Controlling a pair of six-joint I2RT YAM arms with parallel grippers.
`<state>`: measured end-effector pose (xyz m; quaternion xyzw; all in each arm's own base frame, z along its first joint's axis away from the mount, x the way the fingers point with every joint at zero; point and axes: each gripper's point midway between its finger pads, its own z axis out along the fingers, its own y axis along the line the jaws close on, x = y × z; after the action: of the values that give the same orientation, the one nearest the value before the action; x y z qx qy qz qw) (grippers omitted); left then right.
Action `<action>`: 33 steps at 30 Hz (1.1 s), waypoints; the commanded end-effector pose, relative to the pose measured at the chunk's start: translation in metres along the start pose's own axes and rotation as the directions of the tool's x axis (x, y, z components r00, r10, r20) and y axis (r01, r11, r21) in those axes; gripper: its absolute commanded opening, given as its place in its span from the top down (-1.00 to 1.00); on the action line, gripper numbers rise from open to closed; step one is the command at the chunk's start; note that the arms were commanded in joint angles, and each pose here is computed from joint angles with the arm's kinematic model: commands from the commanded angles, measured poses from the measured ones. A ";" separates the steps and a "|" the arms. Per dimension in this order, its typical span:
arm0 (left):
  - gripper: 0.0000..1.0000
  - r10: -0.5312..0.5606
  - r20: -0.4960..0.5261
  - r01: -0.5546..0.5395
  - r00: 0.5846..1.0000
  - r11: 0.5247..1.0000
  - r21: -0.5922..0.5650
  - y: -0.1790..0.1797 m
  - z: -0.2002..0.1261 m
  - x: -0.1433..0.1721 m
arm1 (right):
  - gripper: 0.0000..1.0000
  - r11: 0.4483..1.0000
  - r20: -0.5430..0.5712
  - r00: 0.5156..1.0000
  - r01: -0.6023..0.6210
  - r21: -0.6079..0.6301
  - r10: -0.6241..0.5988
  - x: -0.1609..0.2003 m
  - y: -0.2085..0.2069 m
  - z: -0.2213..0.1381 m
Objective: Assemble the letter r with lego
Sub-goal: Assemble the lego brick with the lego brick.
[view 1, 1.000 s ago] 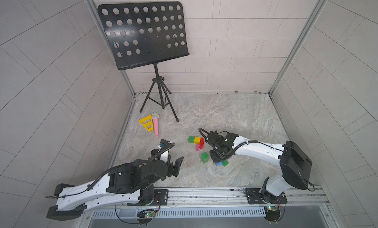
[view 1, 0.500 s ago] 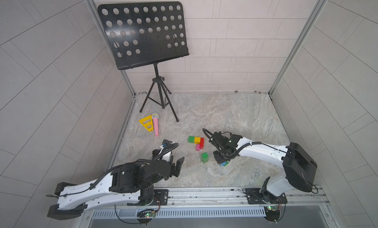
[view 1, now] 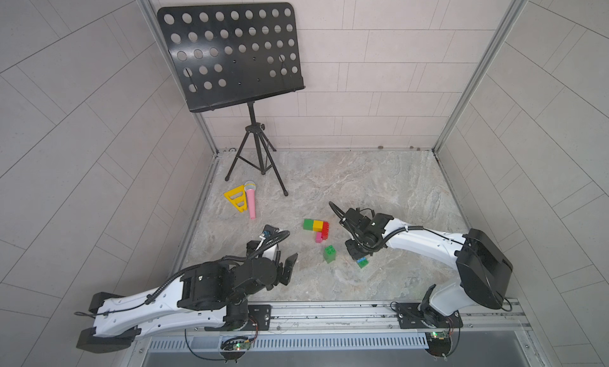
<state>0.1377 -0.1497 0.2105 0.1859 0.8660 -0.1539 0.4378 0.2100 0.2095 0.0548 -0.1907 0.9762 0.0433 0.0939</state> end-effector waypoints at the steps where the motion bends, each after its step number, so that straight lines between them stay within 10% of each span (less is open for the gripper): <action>1: -1.00 0.010 -0.002 -0.010 1.000 1.000 -0.026 0.003 0.000 0.000 | 1.00 0.999 -0.020 0.999 0.032 0.017 -0.032 0.001 -0.003 -0.001; 33: -1.00 0.078 -0.071 -0.081 0.994 0.995 -0.049 -0.006 0.012 0.008 | 1.00 0.998 -0.054 0.997 0.061 0.033 -0.059 0.005 -0.013 0.015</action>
<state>0.1384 -0.1587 0.1920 0.2106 0.8788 -0.1106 0.4136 0.2137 0.2030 0.0442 -0.2146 0.9730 0.0322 0.0790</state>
